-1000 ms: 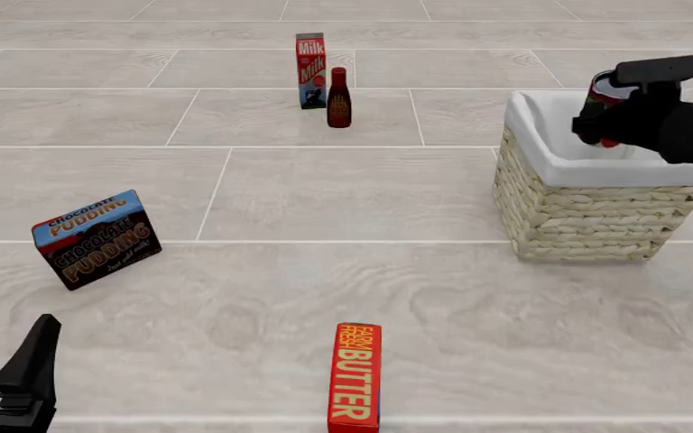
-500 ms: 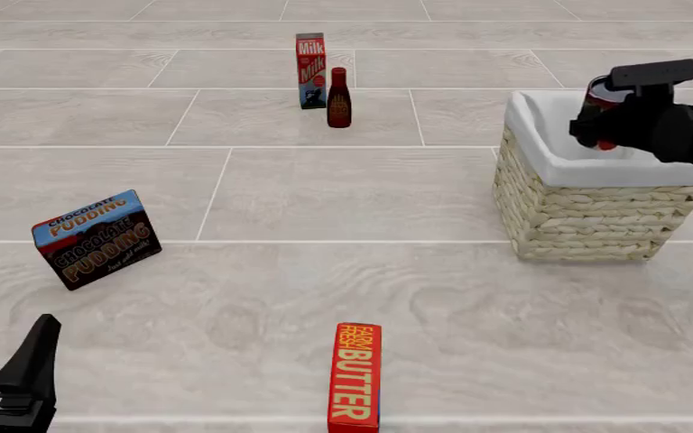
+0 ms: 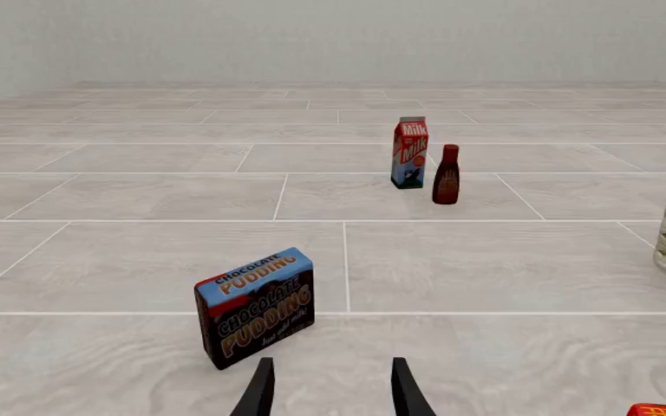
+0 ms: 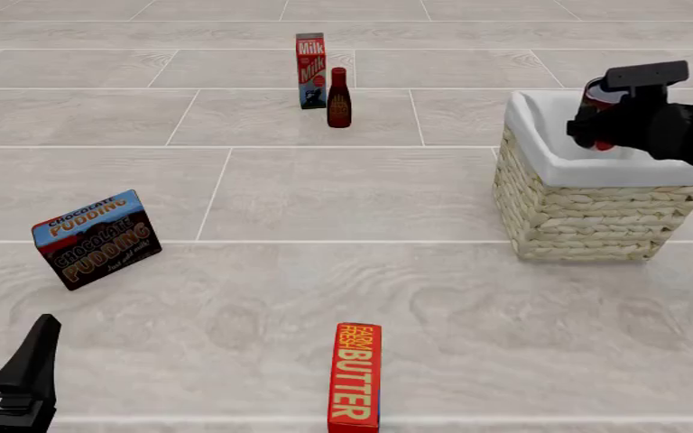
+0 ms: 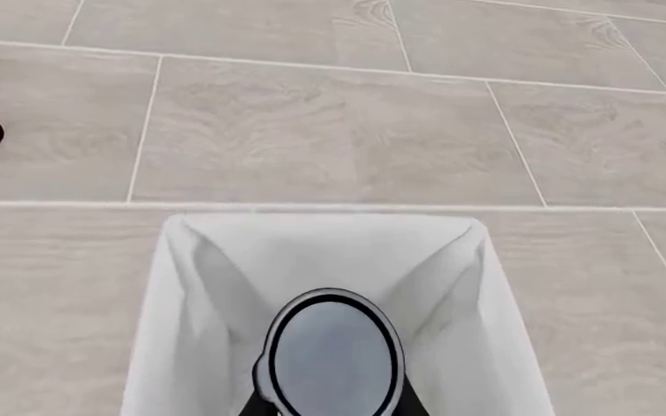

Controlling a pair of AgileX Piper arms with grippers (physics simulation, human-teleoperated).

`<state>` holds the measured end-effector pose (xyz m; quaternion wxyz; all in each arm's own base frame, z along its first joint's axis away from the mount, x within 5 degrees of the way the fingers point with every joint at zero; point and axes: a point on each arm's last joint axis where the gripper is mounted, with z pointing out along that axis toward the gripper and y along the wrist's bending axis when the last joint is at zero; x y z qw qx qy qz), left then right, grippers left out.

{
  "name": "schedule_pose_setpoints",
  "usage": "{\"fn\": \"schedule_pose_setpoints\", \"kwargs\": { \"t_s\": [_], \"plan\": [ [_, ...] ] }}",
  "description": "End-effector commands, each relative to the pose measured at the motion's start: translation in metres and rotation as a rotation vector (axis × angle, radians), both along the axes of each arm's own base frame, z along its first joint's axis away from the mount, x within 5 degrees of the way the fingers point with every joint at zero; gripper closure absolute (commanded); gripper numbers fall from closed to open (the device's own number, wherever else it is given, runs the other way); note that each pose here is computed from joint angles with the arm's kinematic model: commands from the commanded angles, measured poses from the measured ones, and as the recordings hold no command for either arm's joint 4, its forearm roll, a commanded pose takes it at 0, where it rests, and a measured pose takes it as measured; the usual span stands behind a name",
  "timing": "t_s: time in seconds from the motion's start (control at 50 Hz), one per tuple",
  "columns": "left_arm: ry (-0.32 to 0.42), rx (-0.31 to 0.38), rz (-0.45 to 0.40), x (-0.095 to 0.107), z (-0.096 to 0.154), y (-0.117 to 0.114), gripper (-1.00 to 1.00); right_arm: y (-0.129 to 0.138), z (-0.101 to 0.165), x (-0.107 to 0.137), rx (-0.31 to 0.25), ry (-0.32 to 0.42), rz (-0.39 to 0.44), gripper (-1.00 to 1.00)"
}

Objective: Pick the tomato sauce and place it in the basket.

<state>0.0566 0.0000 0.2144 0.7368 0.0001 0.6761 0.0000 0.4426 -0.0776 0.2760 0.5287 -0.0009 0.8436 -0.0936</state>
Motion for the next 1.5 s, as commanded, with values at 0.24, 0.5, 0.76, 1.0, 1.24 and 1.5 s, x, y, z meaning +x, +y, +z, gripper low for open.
{"fn": "schedule_pose_setpoints", "kwargs": {
  "t_s": [0.24,0.5,0.76,1.0,1.24,1.5],
  "plan": [
    [0.0,0.0,0.0,0.0,0.0,0.0,-1.0,-0.007,-0.003,0.011,0.025,-0.001,-0.021,1.0],
    [0.0,0.0,0.0,0.0,0.0,0.0,-1.0,-0.008,-0.008,0.016,0.023,0.011,-0.02,1.0],
    [0.0,0.0,0.0,0.0,0.0,0.0,-1.0,-0.011,-0.012,0.019,0.021,0.024,-0.023,1.0],
    [0.0,0.0,0.0,0.0,0.0,0.0,-1.0,-0.011,-0.016,0.023,0.021,0.031,-0.022,1.0],
    [0.0,0.0,0.0,0.0,0.0,0.0,-1.0,-0.012,-0.019,0.027,0.02,0.033,-0.021,1.0],
    [0.0,0.0,0.0,0.0,0.0,0.0,-1.0,-0.005,-0.018,0.029,0.051,0.032,-0.021,-1.0]
  ]
}}
